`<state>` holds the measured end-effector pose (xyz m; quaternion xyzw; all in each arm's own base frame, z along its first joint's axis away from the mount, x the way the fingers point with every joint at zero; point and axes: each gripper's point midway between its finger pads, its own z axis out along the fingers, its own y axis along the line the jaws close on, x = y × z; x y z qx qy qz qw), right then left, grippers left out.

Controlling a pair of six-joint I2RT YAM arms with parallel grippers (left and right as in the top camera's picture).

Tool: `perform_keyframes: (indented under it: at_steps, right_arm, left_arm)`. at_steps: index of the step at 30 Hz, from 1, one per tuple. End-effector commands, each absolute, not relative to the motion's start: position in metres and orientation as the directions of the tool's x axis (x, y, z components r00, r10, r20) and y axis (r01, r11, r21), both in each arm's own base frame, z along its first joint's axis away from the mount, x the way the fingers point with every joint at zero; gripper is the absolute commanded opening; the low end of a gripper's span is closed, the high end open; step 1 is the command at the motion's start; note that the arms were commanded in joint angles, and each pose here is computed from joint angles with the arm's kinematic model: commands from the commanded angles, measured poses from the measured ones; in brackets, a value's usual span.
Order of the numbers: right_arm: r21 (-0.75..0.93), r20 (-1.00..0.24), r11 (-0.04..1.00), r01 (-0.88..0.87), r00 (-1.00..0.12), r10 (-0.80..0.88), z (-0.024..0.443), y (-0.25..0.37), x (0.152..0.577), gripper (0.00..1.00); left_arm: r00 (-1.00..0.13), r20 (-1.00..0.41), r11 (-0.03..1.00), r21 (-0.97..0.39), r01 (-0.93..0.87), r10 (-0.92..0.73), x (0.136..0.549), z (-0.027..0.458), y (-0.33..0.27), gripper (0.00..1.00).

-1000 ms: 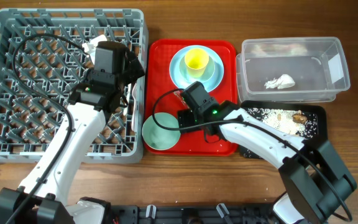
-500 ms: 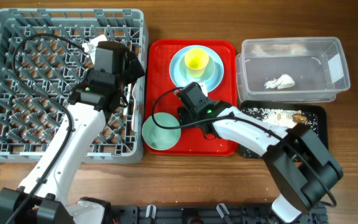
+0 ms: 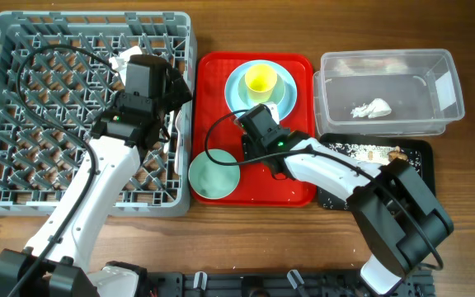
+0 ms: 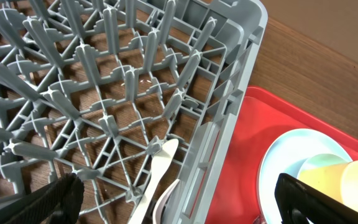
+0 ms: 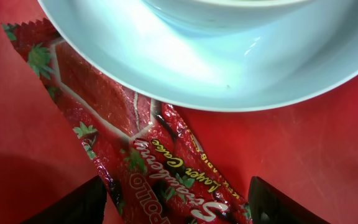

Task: Sort waste into correct bins and load items into the dishwasher rack
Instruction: 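Carry the wrapper right and drop it into the clear bin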

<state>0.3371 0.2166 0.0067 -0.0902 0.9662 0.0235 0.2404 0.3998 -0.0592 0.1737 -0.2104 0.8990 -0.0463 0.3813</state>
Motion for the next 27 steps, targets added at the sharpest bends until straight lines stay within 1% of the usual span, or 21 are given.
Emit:
perform_keyframes:
  at_steps: [1, 4, 5, 6, 8, 9, 10, 12, 14, 17, 20, 22, 24, 25, 27]
  right_arm:
    - [-0.021, -0.464, 0.984, -0.174, -0.871, -0.164, 0.000, 0.212, 0.338, 0.73]
    - [-0.019, -0.469, 0.985, -0.174, -0.868, -0.163, 0.001, 0.213, 0.339, 0.74]
    - [-0.016, -0.473, 0.985, -0.174, -0.866, -0.161, 0.001, 0.214, 0.340, 0.79]
    - [-0.016, -0.474, 0.985, -0.174, -0.866, -0.160, 0.001, 0.214, 0.340, 0.80]
    - [-0.016, -0.473, 0.985, -0.174, -0.866, -0.161, 0.001, 0.214, 0.340, 0.79]
    - [-0.015, -0.473, 0.985, -0.174, -0.866, -0.160, 0.001, 0.214, 0.340, 0.76]
    - [-0.015, -0.473, 0.985, -0.174, -0.866, -0.160, 0.001, 0.214, 0.340, 0.66]
    - [-0.006, -0.466, 0.984, -0.181, -0.870, -0.163, 0.000, 0.215, 0.338, 0.44]
    - [0.046, -0.430, 0.977, -0.209, -0.887, -0.169, -0.003, 0.224, 0.330, 0.26]
    - [0.084, -0.395, 0.969, -0.231, -0.901, -0.180, -0.004, 0.229, 0.321, 0.04]
    - [0.079, -0.362, 0.968, -0.239, -0.911, -0.196, 0.012, 0.225, 0.311, 0.04]
    - [0.065, -0.376, 0.970, -0.233, -0.907, -0.193, 0.041, 0.219, 0.310, 0.04]
    - [0.087, -0.444, 0.966, -0.244, -0.877, -0.182, 0.082, 0.219, 0.311, 0.04]
    - [0.094, -0.471, 0.961, -0.260, -0.862, -0.188, 0.095, 0.219, 0.312, 0.04]
    - [0.110, -0.589, 0.960, -0.259, -0.794, -0.147, 0.148, 0.211, 0.313, 0.04]
  left_arm:
    - [-0.617, -0.659, 0.900, -0.257, -0.351, -0.429, 0.399, 0.173, -0.059, 1.00]
    - [-0.617, -0.659, 0.900, -0.257, -0.351, -0.429, 0.399, 0.173, -0.059, 1.00]
    - [-0.617, -0.659, 0.900, -0.257, -0.351, -0.429, 0.399, 0.173, -0.059, 1.00]
    - [-0.617, -0.660, 0.900, -0.258, -0.351, -0.429, 0.399, 0.173, -0.059, 1.00]
    - [-0.617, -0.660, 0.900, -0.258, -0.351, -0.429, 0.399, 0.173, -0.059, 1.00]
    - [-0.617, -0.660, 0.900, -0.258, -0.351, -0.429, 0.399, 0.173, -0.059, 1.00]
    - [-0.617, -0.660, 0.900, -0.258, -0.351, -0.429, 0.399, 0.173, -0.059, 1.00]
    - [-0.617, -0.660, 0.900, -0.258, -0.351, -0.429, 0.399, 0.173, -0.059, 1.00]
    - [-0.617, -0.660, 0.900, -0.258, -0.351, -0.429, 0.399, 0.173, -0.059, 1.00]
    - [-0.617, -0.660, 0.900, -0.258, -0.351, -0.429, 0.399, 0.173, -0.059, 1.00]
    - [-0.617, -0.660, 0.900, -0.258, -0.351, -0.429, 0.399, 0.173, -0.059, 1.00]
    - [-0.617, -0.660, 0.901, -0.257, -0.350, -0.429, 0.399, 0.173, -0.059, 1.00]
    - [-0.616, -0.660, 0.900, -0.259, -0.350, -0.429, 0.400, 0.173, -0.059, 1.00]
    - [-0.616, -0.661, 0.900, -0.259, -0.350, -0.430, 0.400, 0.173, -0.059, 1.00]
    - [-0.616, -0.661, 0.900, -0.259, -0.350, -0.429, 0.400, 0.173, -0.059, 1.00]
